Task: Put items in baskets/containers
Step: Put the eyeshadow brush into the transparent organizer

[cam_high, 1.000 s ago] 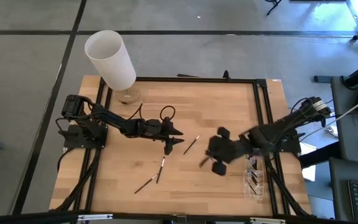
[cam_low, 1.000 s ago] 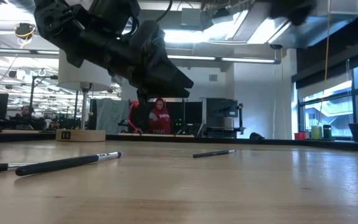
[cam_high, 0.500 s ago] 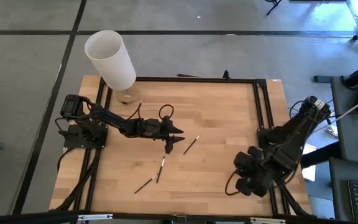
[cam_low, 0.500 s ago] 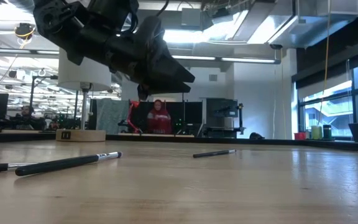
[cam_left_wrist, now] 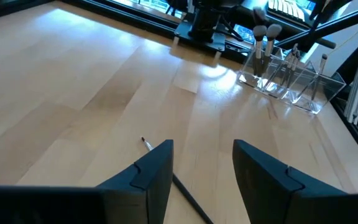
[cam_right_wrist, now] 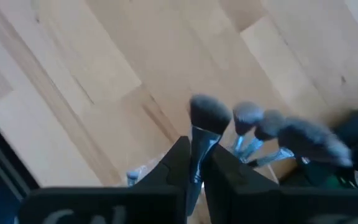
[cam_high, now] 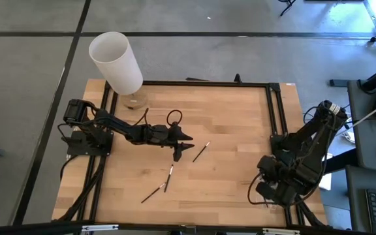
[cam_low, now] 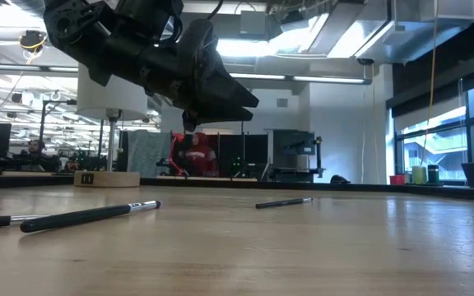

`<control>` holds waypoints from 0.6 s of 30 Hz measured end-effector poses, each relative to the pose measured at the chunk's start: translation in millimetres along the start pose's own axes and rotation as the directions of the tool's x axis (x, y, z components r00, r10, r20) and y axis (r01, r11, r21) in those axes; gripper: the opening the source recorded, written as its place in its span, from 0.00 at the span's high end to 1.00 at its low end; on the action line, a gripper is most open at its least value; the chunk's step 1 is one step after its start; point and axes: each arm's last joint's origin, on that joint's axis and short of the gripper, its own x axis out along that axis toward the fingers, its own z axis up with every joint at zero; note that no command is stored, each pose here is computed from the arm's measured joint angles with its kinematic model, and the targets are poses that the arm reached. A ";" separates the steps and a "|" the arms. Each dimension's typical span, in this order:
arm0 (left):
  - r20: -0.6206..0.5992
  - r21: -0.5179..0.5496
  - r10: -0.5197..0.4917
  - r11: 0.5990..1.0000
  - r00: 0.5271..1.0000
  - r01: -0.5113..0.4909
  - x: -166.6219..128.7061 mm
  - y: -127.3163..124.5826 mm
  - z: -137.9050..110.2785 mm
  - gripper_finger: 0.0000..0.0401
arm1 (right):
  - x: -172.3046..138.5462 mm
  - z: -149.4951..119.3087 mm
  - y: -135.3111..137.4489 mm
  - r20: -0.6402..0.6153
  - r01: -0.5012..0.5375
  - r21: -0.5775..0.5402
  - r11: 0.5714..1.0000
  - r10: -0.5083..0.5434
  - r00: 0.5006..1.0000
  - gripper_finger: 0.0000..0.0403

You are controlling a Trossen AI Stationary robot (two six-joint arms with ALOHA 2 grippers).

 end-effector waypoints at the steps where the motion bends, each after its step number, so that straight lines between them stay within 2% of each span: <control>1: -0.001 0.000 -0.002 1.000 1.000 0.002 0.0 -0.1 0.0 0.60 | 1.7 -1.9 0.5 0.012 -0.006 -0.002 1.000 0.006 1.000 0.93; 5: -0.009 -0.001 -0.024 1.000 1.000 0.024 -0.1 -1.2 -0.5 0.60 | 17.6 -12.6 3.2 0.006 -0.036 -0.007 0.999 0.036 0.999 0.93; 9: -0.015 0.003 -0.041 0.999 0.999 0.041 -0.5 -4.5 -1.7 0.60 | 35.0 -22.0 3.7 -0.071 -0.050 -0.003 0.999 0.050 0.996 0.90; 14: -0.016 0.003 -0.044 0.999 0.999 0.044 -0.5 -4.9 -1.8 0.60 | 39.2 -24.5 1.6 -0.110 -0.030 0.028 0.999 0.033 0.993 0.88; 18: -0.020 0.006 0.026 1.000 0.999 -0.026 0.8 -1.1 -4.6 0.60 | 36.9 -23.8 2.8 -0.112 -0.039 0.033 0.999 0.043 0.993 0.87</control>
